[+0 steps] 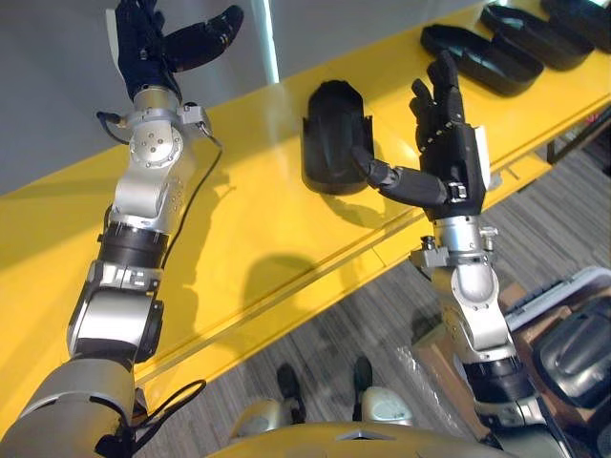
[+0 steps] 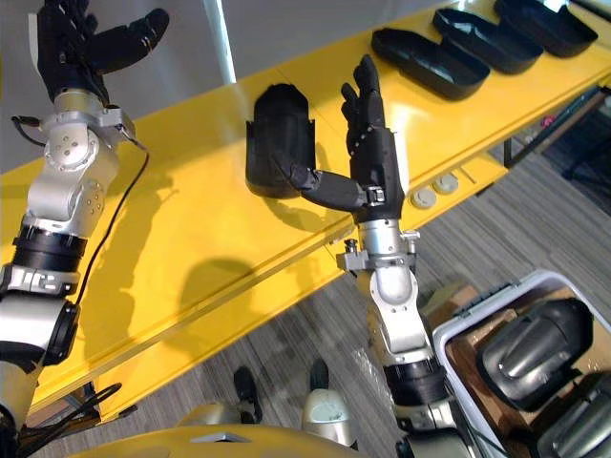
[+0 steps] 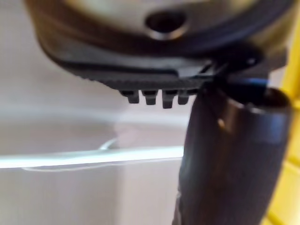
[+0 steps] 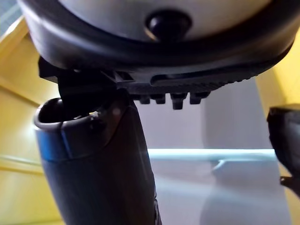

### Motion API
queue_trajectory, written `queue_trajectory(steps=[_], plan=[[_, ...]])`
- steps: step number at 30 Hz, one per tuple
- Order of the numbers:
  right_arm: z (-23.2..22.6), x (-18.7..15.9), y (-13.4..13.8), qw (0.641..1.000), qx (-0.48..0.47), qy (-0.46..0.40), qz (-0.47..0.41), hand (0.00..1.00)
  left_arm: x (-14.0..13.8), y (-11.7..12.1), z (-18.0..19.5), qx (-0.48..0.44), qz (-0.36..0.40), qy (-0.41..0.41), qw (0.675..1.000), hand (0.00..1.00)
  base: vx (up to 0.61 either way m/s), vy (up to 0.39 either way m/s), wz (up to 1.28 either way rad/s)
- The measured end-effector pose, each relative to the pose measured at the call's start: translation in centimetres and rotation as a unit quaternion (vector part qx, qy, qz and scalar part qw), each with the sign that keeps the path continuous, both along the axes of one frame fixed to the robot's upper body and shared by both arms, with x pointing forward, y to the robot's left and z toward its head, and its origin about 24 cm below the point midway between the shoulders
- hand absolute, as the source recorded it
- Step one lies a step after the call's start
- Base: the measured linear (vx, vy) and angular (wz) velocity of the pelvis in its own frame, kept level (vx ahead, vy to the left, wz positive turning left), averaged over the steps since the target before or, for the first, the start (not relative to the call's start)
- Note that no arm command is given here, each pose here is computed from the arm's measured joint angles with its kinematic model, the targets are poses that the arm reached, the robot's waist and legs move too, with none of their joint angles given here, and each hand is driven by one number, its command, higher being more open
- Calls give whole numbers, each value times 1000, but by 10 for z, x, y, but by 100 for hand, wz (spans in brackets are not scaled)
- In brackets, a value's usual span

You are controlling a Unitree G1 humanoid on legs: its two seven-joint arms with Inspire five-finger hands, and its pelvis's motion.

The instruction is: Walk over and take three plastic housings, then place them on the shelf

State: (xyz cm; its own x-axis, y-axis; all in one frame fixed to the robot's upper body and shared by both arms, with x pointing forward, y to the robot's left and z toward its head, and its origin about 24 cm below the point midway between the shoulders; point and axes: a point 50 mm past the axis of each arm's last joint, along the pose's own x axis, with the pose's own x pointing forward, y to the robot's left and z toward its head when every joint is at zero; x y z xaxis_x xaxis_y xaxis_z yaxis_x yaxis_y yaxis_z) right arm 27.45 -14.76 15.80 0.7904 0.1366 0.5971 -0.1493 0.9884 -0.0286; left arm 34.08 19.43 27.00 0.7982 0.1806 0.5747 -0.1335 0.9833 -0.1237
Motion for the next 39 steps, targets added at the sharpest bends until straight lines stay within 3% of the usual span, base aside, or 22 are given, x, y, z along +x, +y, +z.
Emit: queue_trajectory(steps=[4,5,11,17,29,39], plan=[[-4,10,17,999,-14,25,29,100,-45,-4,-13,-36,-45,-69,996,100,-37,-12,31],[-8,14,24,998,-17,45,37,100,-61,-3,-30,-61,-56,-69,994,100,-54,-24,36],[-17,30,51,993,9,107,48,100,-89,-3,-101,-103,-71,25,992,100,-96,7,39],[-42,31,86,981,17,181,74,100,-104,-14,-113,-79,-126,40,988,100,-15,38,17],[-77,31,76,961,29,273,-21,100,-113,-33,-134,-94,-169,71,979,100,50,10,-6],[-93,18,59,951,41,295,-83,100,-114,-44,-143,-96,-195,85,972,100,5,27,-7]])
